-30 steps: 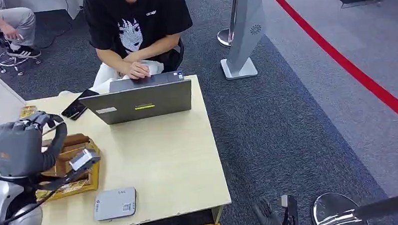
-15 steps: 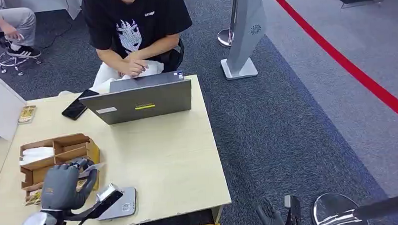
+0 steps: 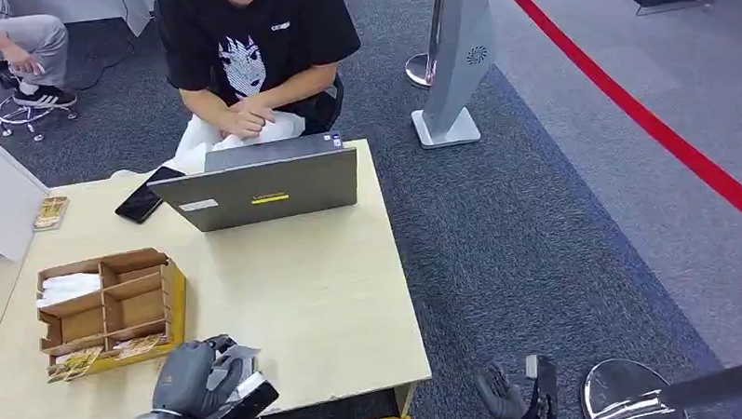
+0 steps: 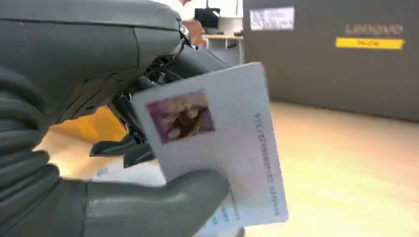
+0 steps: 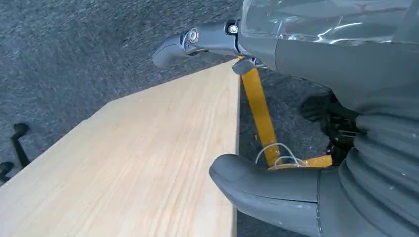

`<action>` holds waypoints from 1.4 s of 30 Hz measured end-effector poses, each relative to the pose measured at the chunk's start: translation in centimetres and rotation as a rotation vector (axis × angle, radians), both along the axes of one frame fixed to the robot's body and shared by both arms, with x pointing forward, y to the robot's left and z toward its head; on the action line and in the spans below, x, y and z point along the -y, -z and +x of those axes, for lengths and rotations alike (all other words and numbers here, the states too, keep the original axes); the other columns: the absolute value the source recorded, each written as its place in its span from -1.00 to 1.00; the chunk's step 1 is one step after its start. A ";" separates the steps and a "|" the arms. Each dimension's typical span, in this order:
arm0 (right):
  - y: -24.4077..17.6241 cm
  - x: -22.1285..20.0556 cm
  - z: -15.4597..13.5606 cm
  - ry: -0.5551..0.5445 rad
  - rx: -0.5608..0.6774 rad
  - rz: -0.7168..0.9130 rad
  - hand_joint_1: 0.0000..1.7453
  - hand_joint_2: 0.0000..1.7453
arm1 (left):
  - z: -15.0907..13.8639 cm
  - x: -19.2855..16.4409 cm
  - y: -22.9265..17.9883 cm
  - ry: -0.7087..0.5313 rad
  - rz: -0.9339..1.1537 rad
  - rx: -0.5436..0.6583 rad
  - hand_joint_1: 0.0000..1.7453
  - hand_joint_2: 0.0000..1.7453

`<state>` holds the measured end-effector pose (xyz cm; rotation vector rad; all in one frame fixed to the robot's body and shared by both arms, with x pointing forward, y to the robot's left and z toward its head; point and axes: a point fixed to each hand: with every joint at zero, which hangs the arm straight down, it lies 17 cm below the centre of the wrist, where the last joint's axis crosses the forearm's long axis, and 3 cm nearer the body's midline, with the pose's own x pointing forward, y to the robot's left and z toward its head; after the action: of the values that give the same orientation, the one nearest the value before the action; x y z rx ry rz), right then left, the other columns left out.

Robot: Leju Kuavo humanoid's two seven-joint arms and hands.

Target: Pass the card to the sensor for recognition and then transmit it.

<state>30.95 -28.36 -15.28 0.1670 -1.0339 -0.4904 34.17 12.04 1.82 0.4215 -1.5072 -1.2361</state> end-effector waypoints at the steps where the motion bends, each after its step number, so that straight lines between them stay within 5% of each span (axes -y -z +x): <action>1: 0.0 0.0 0.1 -0.002 0.001 -0.003 -1.00 1.00 | -0.1 0.3 0.1 0.008 -0.001 -0.002 1.00 1.00; 10: -0.1 0.0 0.3 -0.006 0.005 -0.012 -1.00 1.00 | 0.8 0.9 -0.6 -0.004 0.045 0.070 1.00 1.00; 20: 0.3 -1.3 -1.0 -0.050 -0.017 -0.010 -1.00 1.00 | 7.2 -2.2 -18.3 -0.088 0.028 0.546 1.00 1.00; 25: 0.1 -2.3 -0.7 -0.081 -0.018 -0.004 -1.00 1.00 | 11.1 -5.6 -24.4 -0.177 0.140 0.687 1.00 1.00; 32: -0.5 -3.0 -0.1 -0.112 -0.023 -0.001 -1.00 1.00 | 16.5 -10.8 -23.9 -0.262 0.308 0.631 1.00 1.00; 41: -1.1 -3.3 0.3 -0.107 -0.010 0.014 -1.00 1.00 | 18.6 -13.7 -22.5 -0.300 0.363 0.577 1.00 1.00; 42: -1.1 -3.3 0.4 -0.107 -0.009 0.013 -1.00 1.00 | 18.7 -13.9 -22.3 -0.302 0.365 0.574 -0.52 1.00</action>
<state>31.31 -25.09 -14.18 0.2306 -1.0078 -0.4007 52.83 25.91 24.16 1.2857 -1.5999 -1.1998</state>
